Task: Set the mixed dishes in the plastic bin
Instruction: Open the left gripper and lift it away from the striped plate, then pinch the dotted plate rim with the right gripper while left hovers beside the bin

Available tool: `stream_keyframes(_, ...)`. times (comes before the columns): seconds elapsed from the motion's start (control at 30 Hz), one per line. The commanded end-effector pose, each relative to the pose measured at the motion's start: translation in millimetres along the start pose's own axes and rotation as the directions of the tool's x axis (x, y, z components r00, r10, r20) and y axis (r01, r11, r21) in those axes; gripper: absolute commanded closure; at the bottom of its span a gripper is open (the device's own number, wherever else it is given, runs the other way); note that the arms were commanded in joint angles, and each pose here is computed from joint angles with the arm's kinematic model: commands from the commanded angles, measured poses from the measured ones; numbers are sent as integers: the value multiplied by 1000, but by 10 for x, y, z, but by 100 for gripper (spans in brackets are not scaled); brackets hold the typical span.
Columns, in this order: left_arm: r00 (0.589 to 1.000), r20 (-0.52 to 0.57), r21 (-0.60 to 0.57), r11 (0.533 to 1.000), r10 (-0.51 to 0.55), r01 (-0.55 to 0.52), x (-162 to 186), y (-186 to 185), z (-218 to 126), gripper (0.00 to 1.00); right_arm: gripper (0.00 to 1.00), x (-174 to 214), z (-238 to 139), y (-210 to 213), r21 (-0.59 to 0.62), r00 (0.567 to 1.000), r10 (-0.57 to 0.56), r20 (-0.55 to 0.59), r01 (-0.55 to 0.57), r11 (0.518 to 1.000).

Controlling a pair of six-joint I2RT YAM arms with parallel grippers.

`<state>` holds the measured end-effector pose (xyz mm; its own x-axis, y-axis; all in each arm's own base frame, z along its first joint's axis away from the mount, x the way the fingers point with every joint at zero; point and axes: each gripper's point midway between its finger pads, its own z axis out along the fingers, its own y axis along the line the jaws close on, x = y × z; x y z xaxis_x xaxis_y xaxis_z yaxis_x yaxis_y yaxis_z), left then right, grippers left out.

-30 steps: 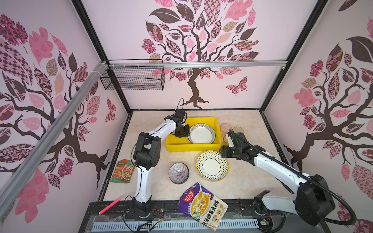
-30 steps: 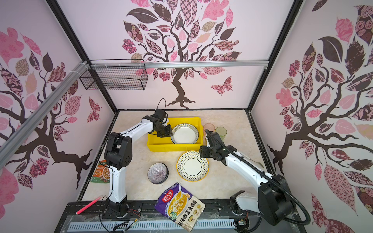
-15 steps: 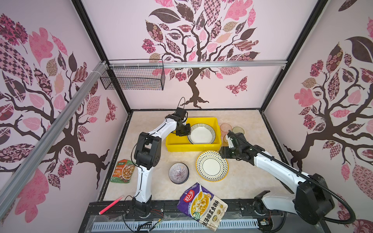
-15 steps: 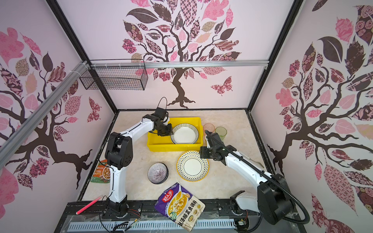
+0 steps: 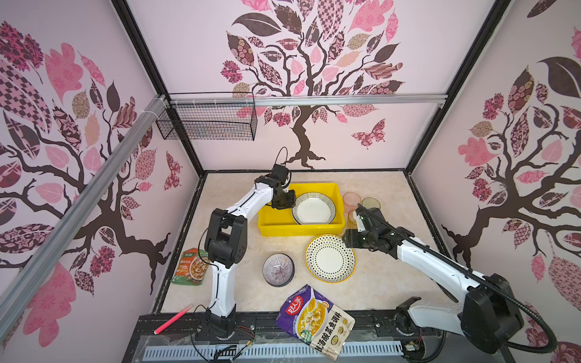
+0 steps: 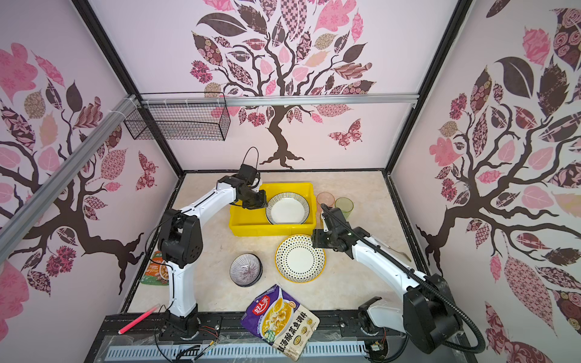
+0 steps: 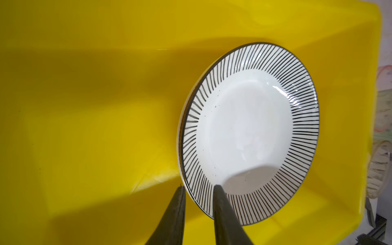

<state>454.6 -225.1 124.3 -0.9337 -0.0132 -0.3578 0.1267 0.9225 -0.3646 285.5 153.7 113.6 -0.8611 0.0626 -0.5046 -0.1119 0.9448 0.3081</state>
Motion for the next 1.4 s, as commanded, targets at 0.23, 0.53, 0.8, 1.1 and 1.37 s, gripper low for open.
stream_keyframes(0.23,996,80,1,999,49,-49,24,-108,-534,72,32,39,-136,-38,5,999,37,25,-38,999)
stream_keyframes(0.53,991,99,-14,996,85,-84,178,-136,-792,71,32,130,-186,-75,3,997,72,24,-72,997)
stream_keyframes(0.8,987,112,-40,993,116,-113,344,-133,-968,70,32,188,-253,-105,4,994,102,28,-102,995)
stream_keyframes(1.1,985,101,-44,990,138,-134,609,-118,-1100,70,32,299,-297,-172,13,989,145,29,-145,989)
stream_keyframes(1.37,984,82,-53,986,160,-156,805,-61,-1206,69,32,419,-220,-190,8,986,167,-7,-167,986)
